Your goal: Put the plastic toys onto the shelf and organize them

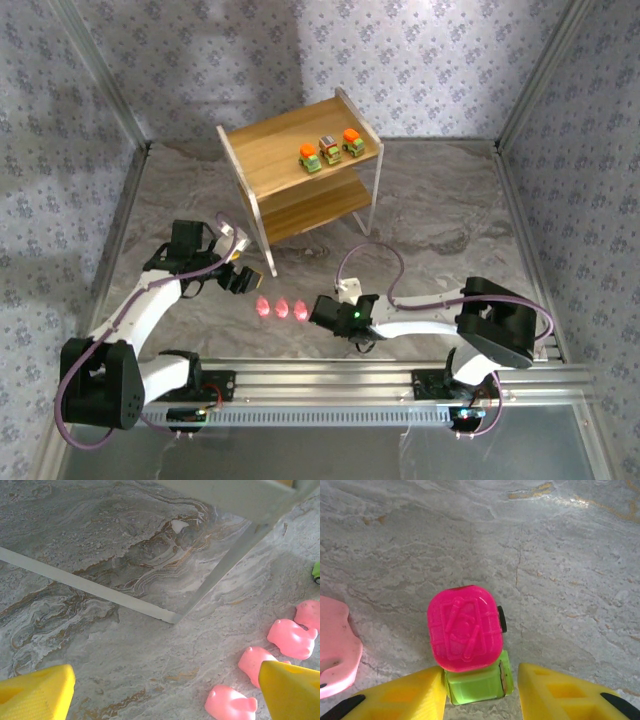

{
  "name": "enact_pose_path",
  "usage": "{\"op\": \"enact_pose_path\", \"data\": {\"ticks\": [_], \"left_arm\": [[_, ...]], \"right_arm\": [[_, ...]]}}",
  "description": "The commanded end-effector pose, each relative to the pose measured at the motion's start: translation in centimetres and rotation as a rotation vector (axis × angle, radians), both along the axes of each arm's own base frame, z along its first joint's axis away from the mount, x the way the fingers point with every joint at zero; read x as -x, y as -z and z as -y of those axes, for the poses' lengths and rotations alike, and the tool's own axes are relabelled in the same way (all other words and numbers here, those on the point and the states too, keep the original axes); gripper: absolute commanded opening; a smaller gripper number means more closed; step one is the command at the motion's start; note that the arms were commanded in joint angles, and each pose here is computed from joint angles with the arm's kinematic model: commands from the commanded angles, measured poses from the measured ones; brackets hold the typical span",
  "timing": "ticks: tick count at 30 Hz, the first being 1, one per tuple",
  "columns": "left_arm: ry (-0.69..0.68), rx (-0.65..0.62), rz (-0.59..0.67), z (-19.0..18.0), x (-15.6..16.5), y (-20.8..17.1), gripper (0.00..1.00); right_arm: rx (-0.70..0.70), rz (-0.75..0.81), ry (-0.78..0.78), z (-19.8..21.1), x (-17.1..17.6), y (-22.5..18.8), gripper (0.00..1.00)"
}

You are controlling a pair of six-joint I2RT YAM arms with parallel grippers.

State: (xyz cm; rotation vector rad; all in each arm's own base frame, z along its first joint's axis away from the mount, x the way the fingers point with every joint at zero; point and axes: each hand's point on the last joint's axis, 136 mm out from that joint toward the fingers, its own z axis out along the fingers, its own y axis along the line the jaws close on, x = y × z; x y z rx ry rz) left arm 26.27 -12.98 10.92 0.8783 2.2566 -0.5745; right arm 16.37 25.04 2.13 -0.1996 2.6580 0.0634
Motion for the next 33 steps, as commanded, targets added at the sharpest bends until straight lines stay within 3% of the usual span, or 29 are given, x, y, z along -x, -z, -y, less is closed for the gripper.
{"op": "enact_pose_path", "data": {"ticks": [1, 21, 33], "left_arm": [[0.019, 0.008, -0.007, 0.3, 0.1, 0.1, 0.95], [0.016, 0.006, 0.000, 0.3, 0.0, -0.1, 0.95], [0.002, -0.006, 0.017, 0.1, -0.6, -0.6, 0.95]], "right_arm": [[0.037, -0.002, -0.006, 0.6, -0.1, 0.3, 0.42], [0.048, 0.038, -0.046, -0.2, -0.5, -1.9, 0.35], [-0.036, 0.161, -0.096, -0.7, -1.5, -11.5, 0.35]]}}
